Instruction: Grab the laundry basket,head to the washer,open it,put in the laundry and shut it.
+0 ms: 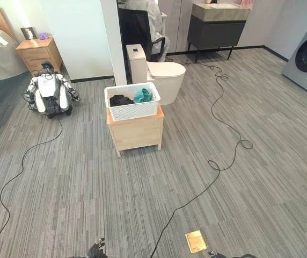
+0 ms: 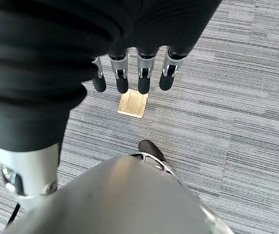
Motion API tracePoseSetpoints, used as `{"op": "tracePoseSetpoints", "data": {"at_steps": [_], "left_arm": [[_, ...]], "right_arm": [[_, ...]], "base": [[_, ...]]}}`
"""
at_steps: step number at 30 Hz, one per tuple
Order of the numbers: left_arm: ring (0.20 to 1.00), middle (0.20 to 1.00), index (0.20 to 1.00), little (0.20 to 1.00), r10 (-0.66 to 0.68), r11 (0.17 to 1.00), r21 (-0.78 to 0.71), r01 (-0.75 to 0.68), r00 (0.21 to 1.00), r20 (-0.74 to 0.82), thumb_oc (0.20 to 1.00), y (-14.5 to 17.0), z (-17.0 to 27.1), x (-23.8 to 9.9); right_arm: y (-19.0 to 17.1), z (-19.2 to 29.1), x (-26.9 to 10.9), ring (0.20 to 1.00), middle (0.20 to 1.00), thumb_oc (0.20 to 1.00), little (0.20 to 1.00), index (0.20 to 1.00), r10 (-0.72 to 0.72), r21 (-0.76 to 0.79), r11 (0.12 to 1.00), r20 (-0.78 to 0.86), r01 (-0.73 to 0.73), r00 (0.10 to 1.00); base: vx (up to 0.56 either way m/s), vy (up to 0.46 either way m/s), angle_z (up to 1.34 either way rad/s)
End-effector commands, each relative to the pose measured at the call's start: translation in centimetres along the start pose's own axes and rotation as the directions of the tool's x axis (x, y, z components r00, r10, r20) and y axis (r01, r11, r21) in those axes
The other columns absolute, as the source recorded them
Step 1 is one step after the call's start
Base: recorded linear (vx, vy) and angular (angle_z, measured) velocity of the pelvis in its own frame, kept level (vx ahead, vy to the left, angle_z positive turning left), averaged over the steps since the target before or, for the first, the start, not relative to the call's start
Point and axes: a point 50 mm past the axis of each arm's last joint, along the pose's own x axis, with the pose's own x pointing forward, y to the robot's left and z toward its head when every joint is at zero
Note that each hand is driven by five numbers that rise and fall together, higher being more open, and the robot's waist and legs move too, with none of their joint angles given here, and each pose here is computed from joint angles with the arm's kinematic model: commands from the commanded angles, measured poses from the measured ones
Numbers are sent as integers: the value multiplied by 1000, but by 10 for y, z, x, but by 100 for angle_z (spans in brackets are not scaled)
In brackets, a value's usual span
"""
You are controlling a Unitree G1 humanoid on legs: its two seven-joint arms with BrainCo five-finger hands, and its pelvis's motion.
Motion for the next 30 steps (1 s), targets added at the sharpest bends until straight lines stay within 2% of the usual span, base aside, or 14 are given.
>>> {"op": "tracePoseSetpoints", "data": {"at_steps": [1,7,16,19,24,30], "left_arm": [[1000,1000,1000,1000,27,999,21,-28,1000,10,1000,7,14,6],[1000,1000,1000,1000,87,995,-45,-84,995,56,1000,26,26,5],[1000,1000,1000,1000,78,992,-107,-64,988,135,1000,16,47,9],[1000,1000,1000,1000,83,992,-107,-70,988,131,1000,17,48,9],[1000,1000,1000,1000,80,995,-63,-73,990,118,1000,22,48,9],[1000,1000,1000,1000,54,999,-15,-52,978,199,1000,21,69,9]], "right_arm": [[-8,-4,0,1000,1000,1000,1000,1000,-11,10,1000,-22,12,1000],[-16,16,-1,1000,1000,1000,1000,1000,-32,82,996,87,24,996],[-43,45,-4,1000,1000,1000,1000,1000,-116,71,992,184,104,976],[-41,52,-3,1000,1000,1000,1000,1000,-107,66,993,186,96,977],[-28,37,1,1000,1000,1000,1000,1000,-63,77,996,119,54,991],[-35,38,0,1000,1000,1000,1000,1000,-84,79,994,117,75,989]], "base": [[-6,-101,0],[-57,-211,1],[162,-23,1],[383,104,-5],[547,255,-41],[351,176,11]]}}
